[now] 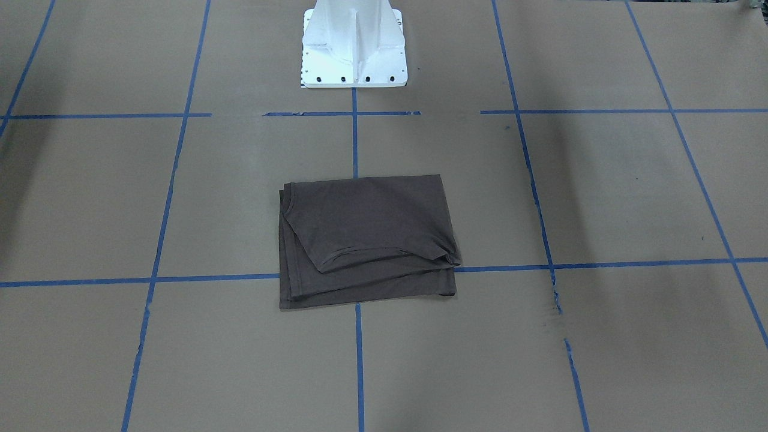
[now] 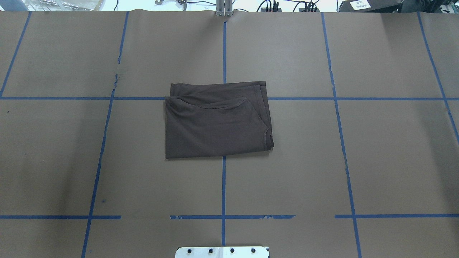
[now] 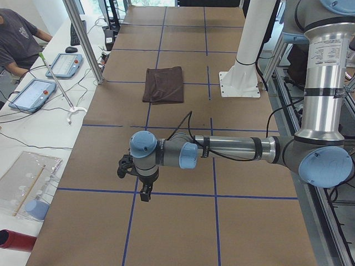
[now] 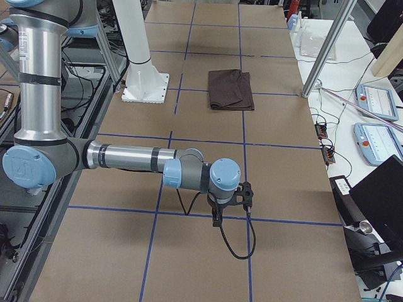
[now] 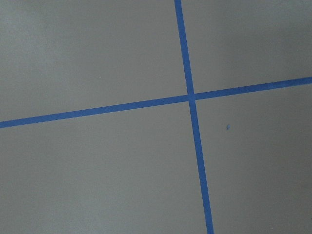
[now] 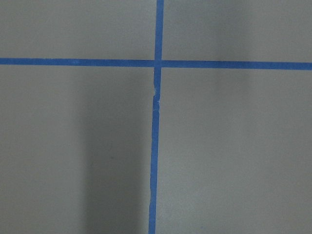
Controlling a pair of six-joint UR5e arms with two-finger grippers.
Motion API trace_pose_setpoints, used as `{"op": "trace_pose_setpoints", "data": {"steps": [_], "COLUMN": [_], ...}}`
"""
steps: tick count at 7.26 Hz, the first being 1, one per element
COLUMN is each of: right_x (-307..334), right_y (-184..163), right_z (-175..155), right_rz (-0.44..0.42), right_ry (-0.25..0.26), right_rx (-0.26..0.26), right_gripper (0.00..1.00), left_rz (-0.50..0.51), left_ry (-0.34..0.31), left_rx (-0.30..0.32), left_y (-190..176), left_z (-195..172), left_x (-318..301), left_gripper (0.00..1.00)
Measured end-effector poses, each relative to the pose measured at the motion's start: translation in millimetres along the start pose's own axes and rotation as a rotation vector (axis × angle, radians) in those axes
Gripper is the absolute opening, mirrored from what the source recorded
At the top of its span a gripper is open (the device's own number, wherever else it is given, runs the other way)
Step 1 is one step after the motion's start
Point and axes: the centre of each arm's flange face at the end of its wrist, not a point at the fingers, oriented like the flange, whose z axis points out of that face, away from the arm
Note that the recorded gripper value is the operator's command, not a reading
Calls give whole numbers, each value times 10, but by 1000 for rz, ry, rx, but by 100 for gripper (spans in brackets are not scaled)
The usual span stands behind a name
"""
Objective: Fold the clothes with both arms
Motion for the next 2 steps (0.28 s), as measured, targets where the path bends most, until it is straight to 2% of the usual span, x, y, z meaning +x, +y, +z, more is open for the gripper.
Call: {"op": "trace_pose_setpoints", "data": {"steps": [2], "right_x": [-15], "right_y": [-15], "right_z": [-12], "right_rz": [-4], "right_ry": [-3], "right_rx": [3], "right_gripper": [100], "left_rz": [1], "left_ry": [0], "left_rx": [0], "left_y": [-7], "left_z": [-1], "left_x": [6], "left_gripper": [100]}}
